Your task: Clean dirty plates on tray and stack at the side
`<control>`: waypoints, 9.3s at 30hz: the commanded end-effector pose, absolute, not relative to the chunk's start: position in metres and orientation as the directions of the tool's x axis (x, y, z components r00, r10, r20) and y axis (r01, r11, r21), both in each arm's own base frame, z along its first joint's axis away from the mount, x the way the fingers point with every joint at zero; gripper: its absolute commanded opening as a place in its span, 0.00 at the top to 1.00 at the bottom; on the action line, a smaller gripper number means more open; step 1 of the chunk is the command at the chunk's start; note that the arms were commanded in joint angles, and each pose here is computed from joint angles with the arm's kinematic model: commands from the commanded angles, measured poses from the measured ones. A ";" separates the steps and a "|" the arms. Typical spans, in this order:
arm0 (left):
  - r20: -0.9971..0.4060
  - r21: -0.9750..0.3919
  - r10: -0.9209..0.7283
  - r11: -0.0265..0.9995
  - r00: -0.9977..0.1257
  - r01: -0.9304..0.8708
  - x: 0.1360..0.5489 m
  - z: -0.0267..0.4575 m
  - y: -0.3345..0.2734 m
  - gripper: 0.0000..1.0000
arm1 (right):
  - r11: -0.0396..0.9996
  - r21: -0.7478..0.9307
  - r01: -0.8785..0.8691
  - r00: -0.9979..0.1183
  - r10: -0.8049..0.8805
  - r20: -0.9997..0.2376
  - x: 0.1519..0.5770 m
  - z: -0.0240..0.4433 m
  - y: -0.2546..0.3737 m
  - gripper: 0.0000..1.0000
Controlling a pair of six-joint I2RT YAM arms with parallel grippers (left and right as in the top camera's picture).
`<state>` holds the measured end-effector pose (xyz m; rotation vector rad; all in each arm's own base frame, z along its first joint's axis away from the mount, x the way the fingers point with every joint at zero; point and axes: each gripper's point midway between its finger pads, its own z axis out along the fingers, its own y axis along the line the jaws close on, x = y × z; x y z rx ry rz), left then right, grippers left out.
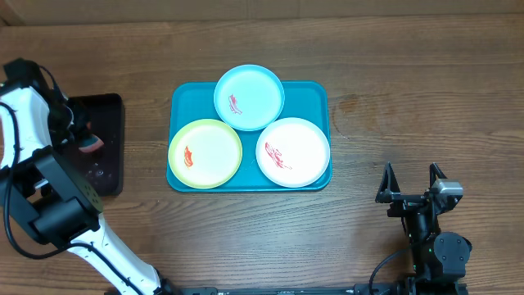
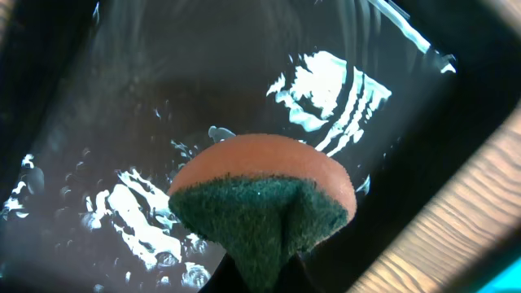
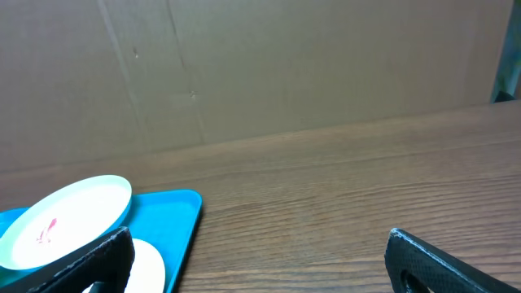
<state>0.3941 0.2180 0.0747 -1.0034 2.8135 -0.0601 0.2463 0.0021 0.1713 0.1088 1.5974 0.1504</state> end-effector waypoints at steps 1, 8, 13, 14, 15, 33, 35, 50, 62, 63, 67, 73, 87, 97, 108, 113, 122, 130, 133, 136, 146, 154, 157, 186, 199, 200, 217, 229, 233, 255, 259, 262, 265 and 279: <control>-0.295 -0.185 -0.643 0.764 -0.707 -0.618 0.423 0.155 0.227 0.96 | 0.987 0.159 -0.018 -0.024 0.159 -0.987 0.246 0.170 0.001 0.00; -0.389 -0.172 -0.575 0.813 -0.720 -0.556 0.434 0.209 0.220 0.96 | 0.987 0.159 -0.018 -0.025 0.159 -0.987 0.246 0.170 0.001 0.00; -0.290 0.061 -0.568 0.792 -0.770 -0.608 0.415 0.132 0.234 0.95 | 0.987 0.159 -0.018 -0.024 0.159 -0.987 0.246 0.170 0.001 0.00; -0.263 0.068 -0.570 0.794 -0.778 -0.604 0.412 0.113 0.231 0.96 | 0.987 0.159 -0.018 -0.024 0.159 -0.987 0.246 0.170 0.001 0.00; -0.235 0.072 -0.575 0.794 -0.784 -0.604 0.406 0.102 0.228 0.96 | 0.987 0.159 -0.018 -0.024 0.159 -0.987 0.246 0.170 0.001 0.00; -0.309 -0.525 -0.576 0.767 -0.756 -0.370 0.429 0.287 0.111 0.96 | 0.987 0.159 -0.018 -0.025 0.159 -0.987 0.246 0.170 0.001 0.00; -0.267 -0.545 -0.507 0.781 -0.820 -0.305 0.424 0.281 0.083 0.96 | 0.987 0.159 -0.018 -0.024 0.159 -0.987 0.246 0.170 0.001 0.00; 0.069 -0.234 -0.139 0.960 -0.988 -0.151 0.378 0.121 -0.066 0.96 | 0.987 0.159 -0.018 -0.024 0.159 -0.987 0.246 0.170 0.001 0.00; 0.091 -0.155 -0.232 0.957 -0.969 -0.244 0.364 0.043 -0.073 0.96 | 0.987 0.159 -0.018 -0.025 0.159 -0.987 0.246 0.170 0.001 0.00; 0.087 -0.159 -0.241 0.955 -0.967 -0.252 0.365 0.041 -0.073 0.96 | 0.987 0.159 -0.018 -0.024 0.159 -0.987 0.246 0.170 0.001 0.00; 0.078 -0.164 -0.244 0.953 -0.967 -0.254 0.365 0.035 -0.073 0.76 | 0.987 0.159 -0.018 -0.024 0.159 -0.987 0.246 0.170 0.001 0.00; 0.091 -0.157 -0.247 0.953 -0.965 -0.259 0.362 0.036 -0.072 0.26 | 0.987 0.159 -0.018 -0.024 0.159 -0.987 0.246 0.170 0.001 0.00; -0.169 -0.220 -0.347 0.926 -0.923 -0.308 0.406 0.203 -0.001 0.23 | 0.987 0.159 -0.018 -0.024 0.159 -0.987 0.246 0.170 0.001 0.00; -0.186 -0.199 -0.399 0.910 -0.898 -0.363 0.398 0.212 0.025 0.00 | 0.981 0.187 -0.041 0.122 0.191 -0.974 0.244 0.207 0.000 0.00; -0.186 -0.201 -0.399 0.910 -0.898 -0.363 0.399 0.212 0.025 0.00 | 0.809 0.267 -0.523 0.251 0.446 -0.859 0.206 0.286 0.063 0.00; -0.184 -0.206 -0.399 0.909 -0.898 -0.361 0.399 0.212 0.024 0.00 | 0.822 0.058 -0.566 0.526 0.414 -0.743 0.150 0.378 0.066 0.00; -0.183 -0.206 -0.399 0.909 -0.899 -0.361 0.398 0.212 0.024 0.00 | 0.894 0.244 -0.375 -0.044 0.246 -0.968 0.206 0.422 0.063 0.00; -0.183 -0.207 -0.399 0.909 -0.899 -0.362 0.398 0.212 0.024 0.00 | 0.510 0.601 -0.616 -0.573 0.234 -0.785 0.239 0.438 0.138 0.00; -0.178 -0.205 -0.399 0.909 -0.900 -0.362 0.397 0.212 0.024 0.00 | 0.417 0.691 -0.591 -0.669 0.225 -0.708 0.265 0.428 0.151 0.03; -0.176 -0.205 -0.399 0.909 -0.900 -0.363 0.397 0.212 0.023 0.00 | 0.470 0.733 -0.492 -0.752 0.195 -0.630 0.293 0.388 0.174 0.07; -0.174 -0.210 -0.402 0.907 -0.899 -0.365 0.397 0.212 0.023 0.00 | 0.827 0.540 -0.157 -0.923 0.072 -0.378 0.349 0.191 0.271 0.01; -0.173 -0.213 -0.402 0.906 -0.899 -0.365 0.397 0.212 0.022 0.00 | 0.810 0.546 -0.214 -0.970 -0.107 -0.220 0.352 0.125 0.321 0.07; -0.176 -0.213 -0.402 0.907 -0.899 -0.364 0.397 0.212 0.022 0.00 | 0.823 0.503 -0.263 -0.942 -0.107 -0.318 0.363 0.126 0.334 0.11; -0.123 -0.255 -0.318 0.926 -0.940 -0.280 0.394 0.202 -0.001 0.00 | 0.944 0.229 -0.237 -0.896 -0.121 -0.428 0.371 0.048 0.359 0.53; 0.027 -0.228 -0.277 0.934 -0.961 -0.276 0.368 0.125 -0.020 0.29 | 0.952 0.218 -0.214 -0.918 -0.120 -0.377 0.365 0.024 0.357 0.78; 0.038 -0.227 -0.276 0.934 -0.960 -0.277 0.366 0.118 -0.021 0.34 | 0.951 0.221 -0.215 -0.920 -0.121 -0.373 0.364 0.024 0.358 0.82; 0.072 -0.279 -0.166 0.943 -0.984 -0.180 0.347 0.059 -0.060 0.34 | 0.963 0.197 -0.186 -0.940 -0.117 -0.320 0.358 0.003 0.351 0.81; 0.021 -0.279 -0.156 0.948 -0.987 -0.156 0.354 0.043 -0.066 0.48 | 0.960 0.213 -0.183 -0.948 -0.114 -0.298 0.357 -0.002 0.350 0.91; -0.003 -0.287 -0.195 0.940 -0.981 -0.186 0.362 0.041 -0.067 0.53 | 0.951 0.251 -0.183 -0.955 -0.110 -0.276 0.356 0.000 0.352 0.95; 0.010 -0.098 -0.206 0.974 -0.978 -0.206 0.361 0.006 -0.035 0.93 | 0.937 0.294 -0.190 -0.961 -0.117 -0.249 0.359 0.001 0.349 0.95; 0.011 0.027 -0.222 0.975 -0.975 -0.222 0.354 0.006 -0.010 0.96 | 0.937 0.292 -0.189 -0.962 -0.117 -0.248 0.359 0.000 0.349 0.95; 0.004 0.105 -0.240 0.965 -0.971 -0.239 0.353 0.012 0.006 0.96 | 0.937 0.293 -0.189 -0.962 -0.117 -0.248 0.359 0.000 0.349 0.95; -0.022 0.192 -0.294 0.937 -0.956 -0.293 0.356 0.024 0.024 0.96 | 0.937 0.293 -0.189 -0.962 -0.117 -0.248 0.359 0.000 0.349 0.95; 0.009 -0.245 -0.267 0.934 -0.964 -0.261 0.378 0.021 -0.051 0.96 | 0.935 0.298 -0.192 -0.960 -0.115 -0.256 0.361 0.002 0.351 0.94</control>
